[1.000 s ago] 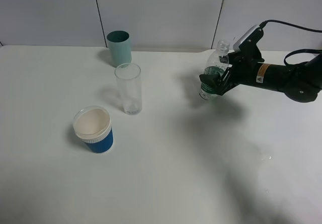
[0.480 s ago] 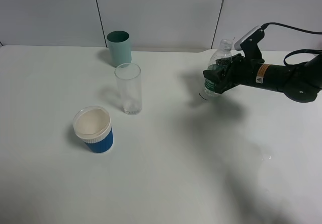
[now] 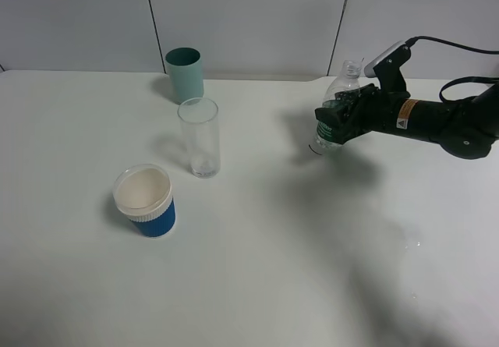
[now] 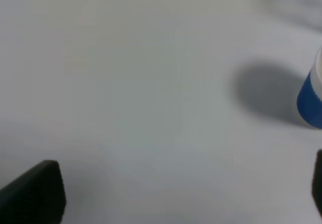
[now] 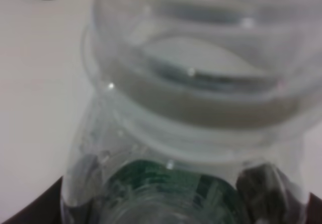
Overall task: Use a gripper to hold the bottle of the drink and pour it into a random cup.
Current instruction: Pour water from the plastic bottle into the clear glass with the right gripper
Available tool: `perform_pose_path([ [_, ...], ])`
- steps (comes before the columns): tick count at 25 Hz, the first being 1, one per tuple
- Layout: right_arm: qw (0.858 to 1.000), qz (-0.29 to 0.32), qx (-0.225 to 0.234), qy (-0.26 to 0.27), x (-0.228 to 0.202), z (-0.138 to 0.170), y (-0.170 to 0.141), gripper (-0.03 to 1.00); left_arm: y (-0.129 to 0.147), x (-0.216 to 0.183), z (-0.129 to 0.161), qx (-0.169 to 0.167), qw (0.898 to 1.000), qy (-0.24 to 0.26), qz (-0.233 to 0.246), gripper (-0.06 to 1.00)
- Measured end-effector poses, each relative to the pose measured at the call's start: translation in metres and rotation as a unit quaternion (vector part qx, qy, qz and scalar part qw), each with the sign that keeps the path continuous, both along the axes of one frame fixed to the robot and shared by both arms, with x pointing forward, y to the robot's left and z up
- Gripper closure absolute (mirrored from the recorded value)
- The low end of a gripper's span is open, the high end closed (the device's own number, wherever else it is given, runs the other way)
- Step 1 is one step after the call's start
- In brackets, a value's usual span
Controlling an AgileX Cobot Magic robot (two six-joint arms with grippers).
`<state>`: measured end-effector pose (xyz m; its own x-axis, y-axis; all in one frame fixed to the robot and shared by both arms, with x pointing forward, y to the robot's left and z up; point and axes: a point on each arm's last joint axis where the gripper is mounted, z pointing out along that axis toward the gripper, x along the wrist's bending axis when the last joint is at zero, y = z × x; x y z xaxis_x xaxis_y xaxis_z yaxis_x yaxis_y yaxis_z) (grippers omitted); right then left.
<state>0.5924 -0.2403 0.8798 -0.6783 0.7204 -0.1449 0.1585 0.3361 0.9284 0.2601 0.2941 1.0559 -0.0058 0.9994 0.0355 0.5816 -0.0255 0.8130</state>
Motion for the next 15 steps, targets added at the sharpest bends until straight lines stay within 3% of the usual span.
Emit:
perform_pose_path([
  [15,1.0,-0.003,-0.01,-0.008,-0.001,0.016,0.014,0.41,0.0,0.0,0.0,0.0,1.0,0.0,0.0,-0.05],
])
